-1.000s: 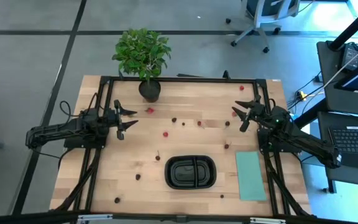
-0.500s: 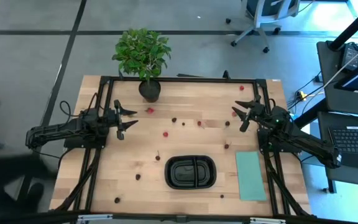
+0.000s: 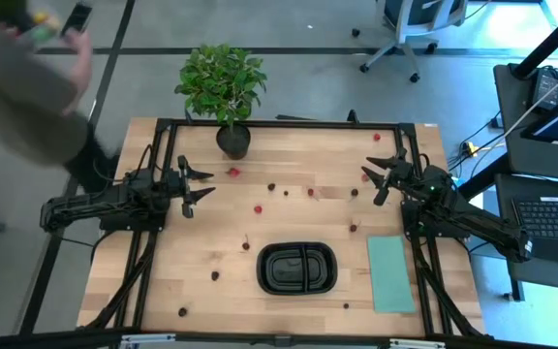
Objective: Pick and placing Produce into tupperware
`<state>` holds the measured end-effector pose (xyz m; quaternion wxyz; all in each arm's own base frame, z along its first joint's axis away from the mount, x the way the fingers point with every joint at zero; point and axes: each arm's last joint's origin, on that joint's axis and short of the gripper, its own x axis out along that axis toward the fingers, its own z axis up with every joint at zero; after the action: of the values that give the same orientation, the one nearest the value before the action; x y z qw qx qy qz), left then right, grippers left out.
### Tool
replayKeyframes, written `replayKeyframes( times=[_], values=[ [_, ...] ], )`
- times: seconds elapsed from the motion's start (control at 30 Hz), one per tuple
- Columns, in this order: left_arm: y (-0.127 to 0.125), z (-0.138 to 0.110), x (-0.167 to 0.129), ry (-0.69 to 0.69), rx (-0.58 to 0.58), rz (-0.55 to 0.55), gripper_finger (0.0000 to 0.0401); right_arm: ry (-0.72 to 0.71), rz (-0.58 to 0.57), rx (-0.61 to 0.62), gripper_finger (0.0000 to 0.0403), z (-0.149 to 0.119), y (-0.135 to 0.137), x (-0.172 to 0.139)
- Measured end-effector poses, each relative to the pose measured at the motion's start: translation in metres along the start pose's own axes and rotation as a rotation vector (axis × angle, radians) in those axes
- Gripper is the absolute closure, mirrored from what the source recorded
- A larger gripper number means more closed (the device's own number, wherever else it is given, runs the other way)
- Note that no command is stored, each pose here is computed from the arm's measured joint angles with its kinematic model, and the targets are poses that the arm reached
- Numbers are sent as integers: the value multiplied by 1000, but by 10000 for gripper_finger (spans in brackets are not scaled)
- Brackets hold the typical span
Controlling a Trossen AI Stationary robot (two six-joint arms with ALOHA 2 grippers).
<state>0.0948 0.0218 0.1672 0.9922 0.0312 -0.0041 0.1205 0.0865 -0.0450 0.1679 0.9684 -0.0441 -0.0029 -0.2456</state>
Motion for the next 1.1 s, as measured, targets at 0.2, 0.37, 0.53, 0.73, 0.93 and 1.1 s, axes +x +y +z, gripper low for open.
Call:
replayKeyframes(
  times=[0.2,0.37,0.53,0.73,0.93,1.1],
  values=[
    [0,0,0,0,0,0,215,0,0,0,242,0,0,0],
    [0,0,0,0,0,0,215,0,0,-1,242,0,0,0],
    [0,0,0,0,0,-1,215,0,0,1,242,0,0,0],
    [0,0,0,0,0,0,215,0,0,1,242,0,0,0],
    [0,0,0,0,0,0,215,0,1,199,242,0,0,0],
    [0,0,0,0,0,-1,215,1,1,359,242,0,0,0]
  ],
)
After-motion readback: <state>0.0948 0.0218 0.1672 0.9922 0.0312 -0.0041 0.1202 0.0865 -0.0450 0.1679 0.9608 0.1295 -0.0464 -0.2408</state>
